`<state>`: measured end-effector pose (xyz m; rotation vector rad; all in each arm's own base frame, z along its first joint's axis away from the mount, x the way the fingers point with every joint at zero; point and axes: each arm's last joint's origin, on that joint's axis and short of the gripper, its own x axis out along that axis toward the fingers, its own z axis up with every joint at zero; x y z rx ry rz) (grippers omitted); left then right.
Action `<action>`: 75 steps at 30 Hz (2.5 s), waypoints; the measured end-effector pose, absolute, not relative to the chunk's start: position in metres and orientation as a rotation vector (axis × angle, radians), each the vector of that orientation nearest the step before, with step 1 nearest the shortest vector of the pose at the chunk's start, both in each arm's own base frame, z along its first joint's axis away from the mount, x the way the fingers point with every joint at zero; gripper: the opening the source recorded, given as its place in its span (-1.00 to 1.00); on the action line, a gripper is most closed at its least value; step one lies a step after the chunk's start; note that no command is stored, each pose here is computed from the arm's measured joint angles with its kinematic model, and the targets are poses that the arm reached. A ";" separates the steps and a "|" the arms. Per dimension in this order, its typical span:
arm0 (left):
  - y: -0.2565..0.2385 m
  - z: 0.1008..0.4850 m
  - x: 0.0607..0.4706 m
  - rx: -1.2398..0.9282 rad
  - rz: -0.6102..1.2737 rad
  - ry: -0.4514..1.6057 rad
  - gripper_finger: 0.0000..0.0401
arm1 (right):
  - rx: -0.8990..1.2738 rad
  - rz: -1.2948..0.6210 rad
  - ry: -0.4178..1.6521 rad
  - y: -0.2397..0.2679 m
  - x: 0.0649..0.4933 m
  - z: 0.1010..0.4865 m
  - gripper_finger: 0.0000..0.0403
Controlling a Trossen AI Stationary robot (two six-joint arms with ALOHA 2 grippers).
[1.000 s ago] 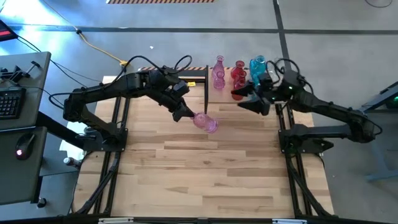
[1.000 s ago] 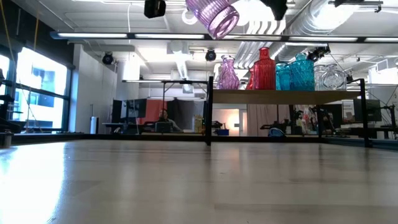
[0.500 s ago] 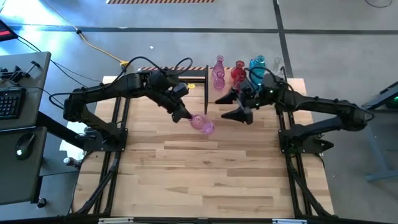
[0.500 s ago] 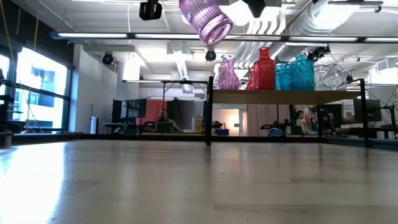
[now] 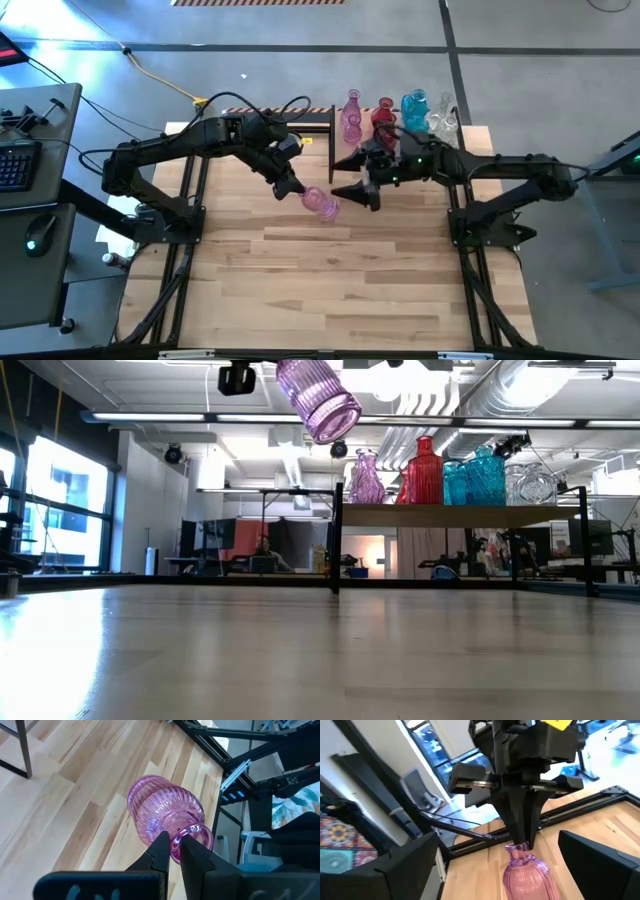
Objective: Sort vases onto shelf
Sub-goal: Put the pink vase on the shelf aligned with the pink vases
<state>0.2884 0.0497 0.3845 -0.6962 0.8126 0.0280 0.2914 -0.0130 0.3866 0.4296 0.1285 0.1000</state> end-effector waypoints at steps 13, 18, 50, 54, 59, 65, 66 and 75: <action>0.050 0.384 0.288 -0.625 -0.001 0.812 -0.93 | 0.407 -0.081 0.247 0.039 0.297 0.415 0.97; 0.050 0.384 0.288 -0.623 -0.002 0.812 -0.93 | 0.383 -0.144 0.307 0.057 0.295 0.417 0.97; 0.049 0.381 0.285 -0.556 -0.029 0.852 -0.93 | -0.053 -0.154 0.431 0.074 0.338 0.372 0.97; 0.049 0.381 0.285 -0.549 -0.029 0.851 -0.93 | 0.008 -0.166 0.449 0.064 0.347 0.365 0.97; 0.049 0.382 0.285 -0.540 -0.032 0.846 -0.93 | 0.033 -0.183 0.465 0.052 0.353 0.359 0.97; 0.049 0.384 0.288 -0.530 -0.039 0.810 -0.93 | 0.052 -0.176 0.486 0.041 0.357 0.355 0.97; 0.049 0.385 0.289 -0.526 -0.041 0.799 -0.93 | 0.053 -0.178 0.485 0.040 0.357 0.355 0.97; 0.045 0.390 0.295 -0.502 -0.073 0.735 -0.93 | 0.062 -0.163 0.512 0.035 0.357 0.353 0.97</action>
